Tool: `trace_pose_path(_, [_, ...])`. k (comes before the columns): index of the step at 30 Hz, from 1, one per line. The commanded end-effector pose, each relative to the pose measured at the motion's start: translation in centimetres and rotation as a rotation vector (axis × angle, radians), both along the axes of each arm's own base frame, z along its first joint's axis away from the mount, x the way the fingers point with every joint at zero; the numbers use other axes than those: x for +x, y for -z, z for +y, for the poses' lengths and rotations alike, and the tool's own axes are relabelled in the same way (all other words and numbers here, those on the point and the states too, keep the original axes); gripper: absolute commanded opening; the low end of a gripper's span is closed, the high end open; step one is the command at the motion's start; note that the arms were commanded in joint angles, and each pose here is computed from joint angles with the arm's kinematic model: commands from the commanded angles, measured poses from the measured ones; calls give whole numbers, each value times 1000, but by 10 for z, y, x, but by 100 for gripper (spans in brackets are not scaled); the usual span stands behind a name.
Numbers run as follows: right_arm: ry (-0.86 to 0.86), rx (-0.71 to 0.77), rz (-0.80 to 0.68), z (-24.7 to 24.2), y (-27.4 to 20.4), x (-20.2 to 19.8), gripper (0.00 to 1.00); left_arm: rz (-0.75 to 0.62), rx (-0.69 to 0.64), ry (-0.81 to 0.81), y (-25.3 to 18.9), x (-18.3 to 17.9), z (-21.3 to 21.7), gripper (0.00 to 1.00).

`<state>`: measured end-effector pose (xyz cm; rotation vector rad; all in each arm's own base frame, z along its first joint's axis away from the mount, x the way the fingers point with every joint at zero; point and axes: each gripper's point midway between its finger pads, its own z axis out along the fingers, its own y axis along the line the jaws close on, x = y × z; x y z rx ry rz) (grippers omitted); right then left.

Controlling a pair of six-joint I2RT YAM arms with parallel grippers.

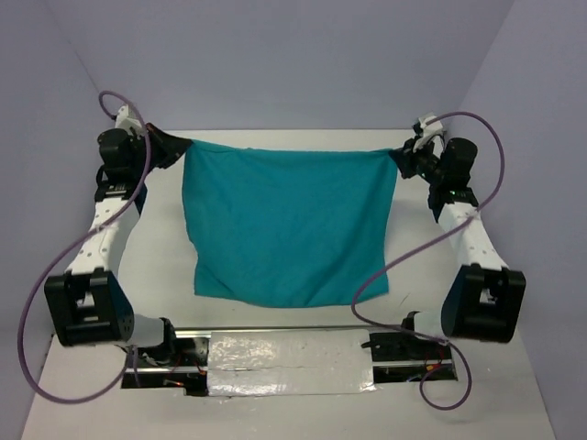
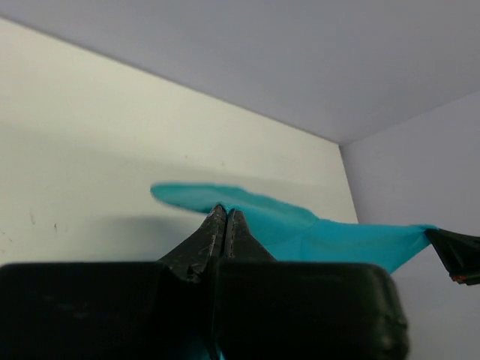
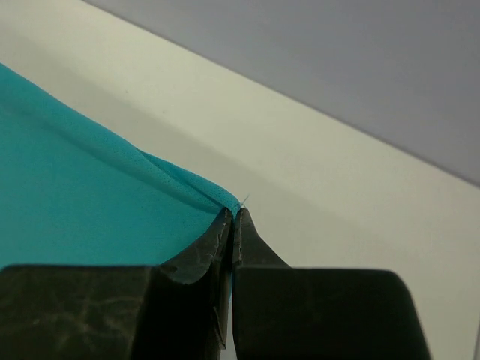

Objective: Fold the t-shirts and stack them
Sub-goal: Flatten out the tshirt, then fold the flattened tshirt in 1/3 of the way

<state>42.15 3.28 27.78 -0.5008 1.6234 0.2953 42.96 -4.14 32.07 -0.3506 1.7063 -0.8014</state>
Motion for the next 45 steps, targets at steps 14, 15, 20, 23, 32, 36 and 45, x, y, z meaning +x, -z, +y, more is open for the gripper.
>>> trace_pose_path(14, [67,-120,-47,-26,54,110,0,72,77,48,100,122,-14,0])
trace_pose_path(15, [71,-123,-53,-28,55,112,0,61,76,48,94,127,-14,0])
trace_pose_path(20, [78,-132,-59,-30,62,120,0,72,78,47,103,144,-15,0])
trace_pose_path(23, [52,-140,-57,-26,65,118,0,88,81,50,109,148,-17,0])
trace_pose_path(32, [-24,-195,-33,-18,75,107,0,135,91,58,131,127,-21,0])
trace_pose_path(36, [-17,-222,3,-21,86,113,0,129,102,71,128,110,-24,0])
trace_pose_path(45, [-179,-345,26,1,102,104,1,173,125,66,147,86,-22,0])
